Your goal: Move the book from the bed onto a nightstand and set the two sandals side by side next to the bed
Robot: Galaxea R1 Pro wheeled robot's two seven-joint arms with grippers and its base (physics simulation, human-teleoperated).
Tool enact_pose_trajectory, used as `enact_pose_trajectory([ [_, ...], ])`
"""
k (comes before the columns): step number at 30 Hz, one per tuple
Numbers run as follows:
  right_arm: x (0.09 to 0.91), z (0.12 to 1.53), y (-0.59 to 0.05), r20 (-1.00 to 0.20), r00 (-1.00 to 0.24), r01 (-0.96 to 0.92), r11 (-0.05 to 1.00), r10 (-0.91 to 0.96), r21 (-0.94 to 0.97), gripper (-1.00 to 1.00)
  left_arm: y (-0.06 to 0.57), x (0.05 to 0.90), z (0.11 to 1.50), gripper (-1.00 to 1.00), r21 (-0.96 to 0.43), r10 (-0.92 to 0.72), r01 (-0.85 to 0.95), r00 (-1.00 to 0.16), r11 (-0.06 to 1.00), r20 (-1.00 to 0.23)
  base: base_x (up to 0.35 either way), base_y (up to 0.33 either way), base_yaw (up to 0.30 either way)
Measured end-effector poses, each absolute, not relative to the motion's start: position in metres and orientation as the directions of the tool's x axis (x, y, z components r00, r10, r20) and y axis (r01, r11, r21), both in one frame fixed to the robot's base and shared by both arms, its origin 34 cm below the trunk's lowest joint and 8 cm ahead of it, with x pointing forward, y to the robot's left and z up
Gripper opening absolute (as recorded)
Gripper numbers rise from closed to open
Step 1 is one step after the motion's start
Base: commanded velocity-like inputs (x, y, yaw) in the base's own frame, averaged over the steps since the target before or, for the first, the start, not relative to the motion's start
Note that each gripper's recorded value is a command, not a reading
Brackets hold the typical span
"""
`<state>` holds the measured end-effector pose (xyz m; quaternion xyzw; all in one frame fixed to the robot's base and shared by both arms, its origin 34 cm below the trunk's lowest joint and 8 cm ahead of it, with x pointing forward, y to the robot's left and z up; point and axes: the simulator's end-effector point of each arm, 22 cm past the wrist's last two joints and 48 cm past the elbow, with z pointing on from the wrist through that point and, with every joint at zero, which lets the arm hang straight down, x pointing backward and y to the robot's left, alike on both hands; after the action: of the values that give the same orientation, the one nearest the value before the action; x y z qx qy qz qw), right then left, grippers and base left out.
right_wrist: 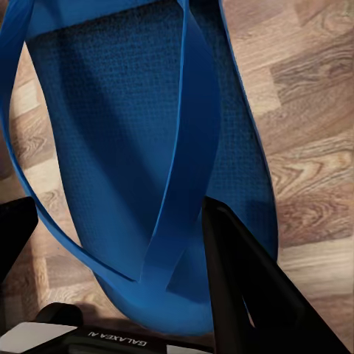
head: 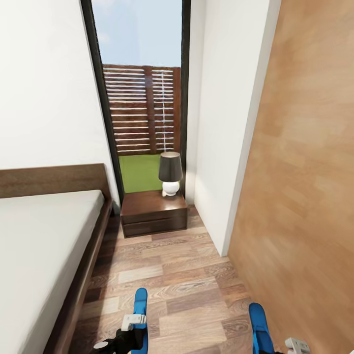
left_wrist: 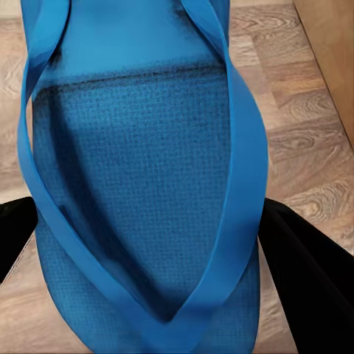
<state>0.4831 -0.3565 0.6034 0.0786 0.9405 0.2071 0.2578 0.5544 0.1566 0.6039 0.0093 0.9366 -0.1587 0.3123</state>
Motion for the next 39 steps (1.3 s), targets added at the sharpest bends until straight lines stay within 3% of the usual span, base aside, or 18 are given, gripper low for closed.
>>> enact_pose_trajectory([
  [34,0.4832,0.6034,-0.3565,-0.453,-0.855,0.041,0.902,0.255,0.43,-1.0,0.1566,0.5546,0.604,-1.0,-0.291,-0.082,0.117,-0.805,0.949,-0.588,0.326,0.0,0.0],
  [39,0.4832,0.6034,-0.3564,-0.452,-0.855,0.041,0.902,0.255,0.43,-1.0,0.1567,0.5545,0.604,-1.0,-0.291,-0.082,0.117,-0.805,0.95,-0.588,0.326,-0.011,0.188],
])
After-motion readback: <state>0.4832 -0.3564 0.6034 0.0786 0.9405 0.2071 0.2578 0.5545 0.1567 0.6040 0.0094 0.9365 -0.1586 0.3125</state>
